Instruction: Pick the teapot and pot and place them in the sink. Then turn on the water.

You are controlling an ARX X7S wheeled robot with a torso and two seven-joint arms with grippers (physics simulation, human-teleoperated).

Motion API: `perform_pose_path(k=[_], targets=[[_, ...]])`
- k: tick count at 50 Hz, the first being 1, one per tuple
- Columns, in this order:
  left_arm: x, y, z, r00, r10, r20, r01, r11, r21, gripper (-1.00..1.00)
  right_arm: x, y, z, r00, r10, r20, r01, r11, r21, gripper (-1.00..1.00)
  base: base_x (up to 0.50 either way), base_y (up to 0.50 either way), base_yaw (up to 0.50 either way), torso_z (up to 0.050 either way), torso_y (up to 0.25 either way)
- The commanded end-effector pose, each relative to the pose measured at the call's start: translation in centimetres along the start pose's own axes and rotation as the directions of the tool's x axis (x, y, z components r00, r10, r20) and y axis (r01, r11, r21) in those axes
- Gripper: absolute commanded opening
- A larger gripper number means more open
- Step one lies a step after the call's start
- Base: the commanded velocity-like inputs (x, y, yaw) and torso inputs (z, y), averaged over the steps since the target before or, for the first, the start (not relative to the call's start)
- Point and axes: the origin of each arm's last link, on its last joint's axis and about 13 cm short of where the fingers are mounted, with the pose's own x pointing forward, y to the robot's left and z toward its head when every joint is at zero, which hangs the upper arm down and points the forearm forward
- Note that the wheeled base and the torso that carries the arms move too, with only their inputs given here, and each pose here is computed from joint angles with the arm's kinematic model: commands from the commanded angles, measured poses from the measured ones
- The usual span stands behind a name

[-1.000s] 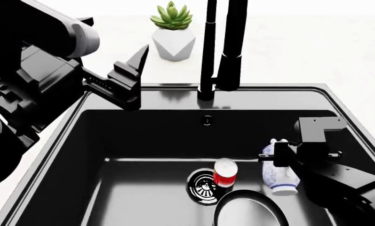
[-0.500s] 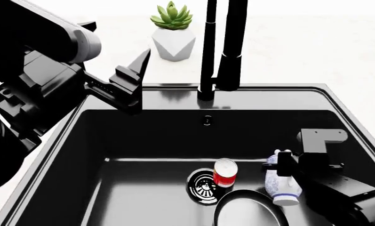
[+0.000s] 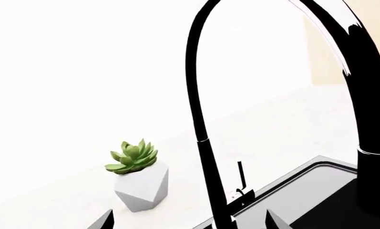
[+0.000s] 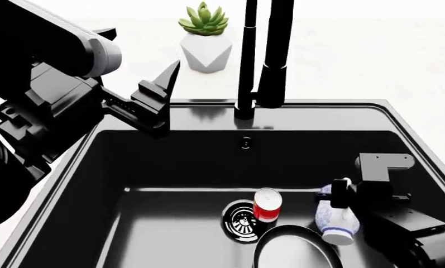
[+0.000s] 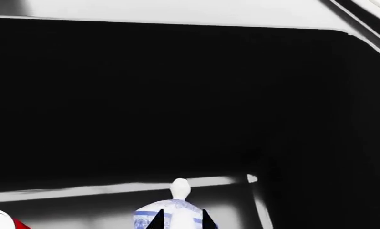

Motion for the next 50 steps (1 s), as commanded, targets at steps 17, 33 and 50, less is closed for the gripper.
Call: perform_pose_path(k=[17, 33, 50], targets=[[0.0, 0.0, -0.2, 1.0, -0.001, -0.001, 0.001, 1.0, -0.007, 1.0, 0.5, 0.1, -1.7, 0.995, 0.007, -0.101, -0.008, 1.0, -0.003, 1.0, 0.0, 0.0, 0.0, 0.0, 0.0], [-0.2, -0.1, -0.4, 1.0, -0.005, -0.004, 0.005, 1.0, -0.014, 1.0, -5.5, -1.8, 4.4, 0.982, -0.123, 0.144, 0.132, 0.99, -0.055, 1.0, 0.0, 0.0, 0.0, 0.0, 0.0], [-0.4, -0.1, -0.2, 1.0, -0.005, 0.006, 0.005, 1.0, -0.017, 1.0, -10.5, -1.4, 8.5, 0.937, -0.099, 0.335, 0.15, 0.98, -0.128, 1.0, 0.0, 0.0, 0.0, 0.0, 0.0]])
